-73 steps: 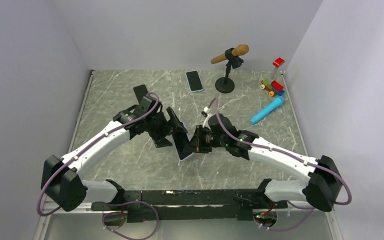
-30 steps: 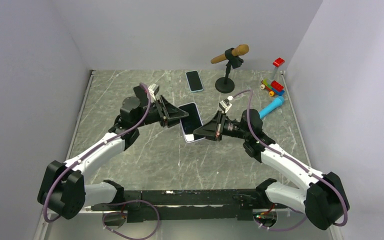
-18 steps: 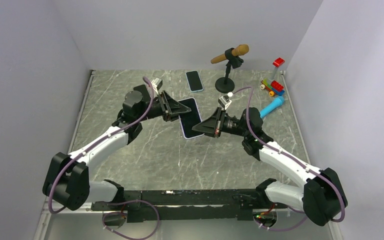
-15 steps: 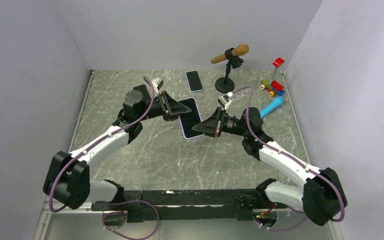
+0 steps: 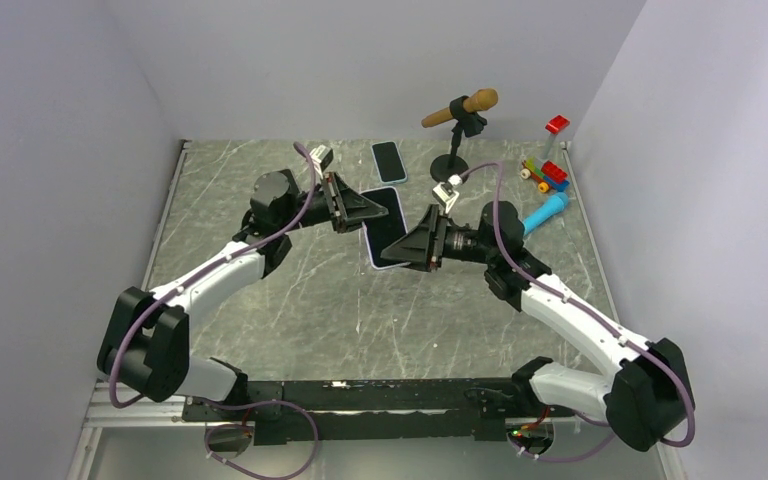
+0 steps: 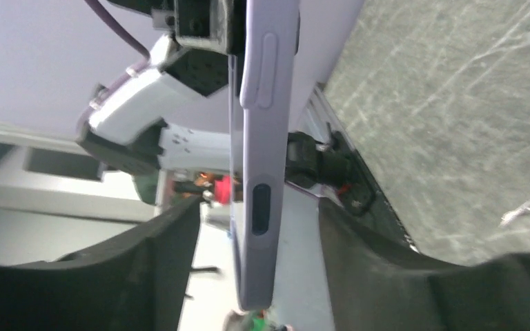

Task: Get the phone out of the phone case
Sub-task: Remove the phone case from the phone.

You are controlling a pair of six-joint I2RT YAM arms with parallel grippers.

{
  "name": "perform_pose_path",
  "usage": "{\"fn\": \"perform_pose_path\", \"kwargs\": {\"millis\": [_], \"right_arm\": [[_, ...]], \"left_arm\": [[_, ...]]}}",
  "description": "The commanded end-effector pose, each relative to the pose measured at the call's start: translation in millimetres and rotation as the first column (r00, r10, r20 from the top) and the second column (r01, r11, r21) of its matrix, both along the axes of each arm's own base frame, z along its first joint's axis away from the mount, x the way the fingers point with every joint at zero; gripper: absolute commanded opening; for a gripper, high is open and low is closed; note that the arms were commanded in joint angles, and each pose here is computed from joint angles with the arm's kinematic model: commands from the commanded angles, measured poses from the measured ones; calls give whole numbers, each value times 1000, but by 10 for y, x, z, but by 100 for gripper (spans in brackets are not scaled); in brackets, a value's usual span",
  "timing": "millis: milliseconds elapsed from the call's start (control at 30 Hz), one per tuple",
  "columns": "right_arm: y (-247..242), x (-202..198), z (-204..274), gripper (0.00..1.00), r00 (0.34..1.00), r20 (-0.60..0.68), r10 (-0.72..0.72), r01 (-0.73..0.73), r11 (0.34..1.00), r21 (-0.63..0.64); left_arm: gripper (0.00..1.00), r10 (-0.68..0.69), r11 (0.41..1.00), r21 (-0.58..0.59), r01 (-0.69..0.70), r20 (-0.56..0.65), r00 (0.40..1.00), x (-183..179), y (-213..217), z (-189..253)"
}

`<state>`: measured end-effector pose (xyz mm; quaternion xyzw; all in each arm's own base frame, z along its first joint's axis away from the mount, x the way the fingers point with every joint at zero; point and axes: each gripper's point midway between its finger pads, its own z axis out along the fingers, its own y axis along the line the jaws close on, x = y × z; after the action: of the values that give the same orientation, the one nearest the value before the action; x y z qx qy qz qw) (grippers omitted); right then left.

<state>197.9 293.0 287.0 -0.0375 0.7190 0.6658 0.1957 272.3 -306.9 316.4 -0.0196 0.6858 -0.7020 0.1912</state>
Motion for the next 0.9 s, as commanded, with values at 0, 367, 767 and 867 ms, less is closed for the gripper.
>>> {"fn": "perform_pose_path", "kwargs": {"millis": [0, 367, 767, 867], "right_arm": [[-23, -167, -121, 76, 994, 61, 88, -79, 986, -144], [-205, -345, -76, 71, 984, 97, 147, -137, 985, -100], [-315, -230, 238, 44, 974, 163, 159, -166, 986, 33], [-332, -193, 293, 44, 970, 170, 176, -188, 980, 63]], "left_arm": [[0, -14, 995, -95, 17, 34, 999, -52, -16, 356], [0, 22, 999, -43, -24, -62, 998, 49, 118, 252], [0, 26, 999, -34, -28, -67, 997, 85, 149, 253], [0, 28, 999, -34, -30, -57, 998, 96, 147, 280]]}}
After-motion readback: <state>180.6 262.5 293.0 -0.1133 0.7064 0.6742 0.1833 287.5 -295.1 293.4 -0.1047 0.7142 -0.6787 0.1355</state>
